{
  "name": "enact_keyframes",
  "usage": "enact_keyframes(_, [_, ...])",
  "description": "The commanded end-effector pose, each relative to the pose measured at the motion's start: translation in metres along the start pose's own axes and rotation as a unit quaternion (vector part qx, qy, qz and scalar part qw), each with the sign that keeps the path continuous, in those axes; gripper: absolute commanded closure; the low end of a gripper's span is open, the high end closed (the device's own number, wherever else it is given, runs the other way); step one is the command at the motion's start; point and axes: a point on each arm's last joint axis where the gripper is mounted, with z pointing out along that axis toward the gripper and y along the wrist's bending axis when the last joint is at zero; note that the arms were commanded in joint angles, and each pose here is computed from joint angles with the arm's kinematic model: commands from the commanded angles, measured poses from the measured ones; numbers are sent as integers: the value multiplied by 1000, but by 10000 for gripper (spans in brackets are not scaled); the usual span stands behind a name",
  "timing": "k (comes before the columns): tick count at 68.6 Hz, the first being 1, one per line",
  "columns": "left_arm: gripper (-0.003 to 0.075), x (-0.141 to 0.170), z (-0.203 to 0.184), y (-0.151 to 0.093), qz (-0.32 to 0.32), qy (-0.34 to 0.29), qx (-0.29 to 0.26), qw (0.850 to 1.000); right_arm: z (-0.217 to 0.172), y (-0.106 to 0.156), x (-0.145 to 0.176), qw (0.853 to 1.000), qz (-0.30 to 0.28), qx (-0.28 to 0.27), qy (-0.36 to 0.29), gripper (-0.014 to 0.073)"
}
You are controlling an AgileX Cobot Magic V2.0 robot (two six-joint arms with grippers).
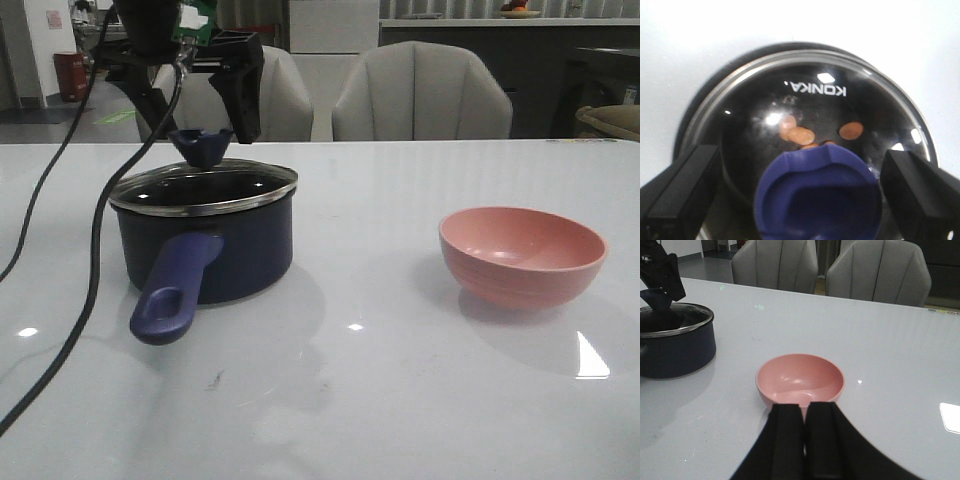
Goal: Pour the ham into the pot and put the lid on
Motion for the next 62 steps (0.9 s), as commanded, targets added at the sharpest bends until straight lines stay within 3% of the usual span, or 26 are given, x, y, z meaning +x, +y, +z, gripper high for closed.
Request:
enact_keyframes(1, [50,-8,-42,-4,10,-56,-13,998,-1,-1,-16,999,0,6,-48,445])
enact_keyframes(38, [50,10,-119,-11,25,-112,-18,993,-1,-1,-16,999,0,6,-48,445])
enact_keyframes(62, [50,71,-157,-11,29,-163,-33,986,-1,-1,-16,999,0,6,-48,445])
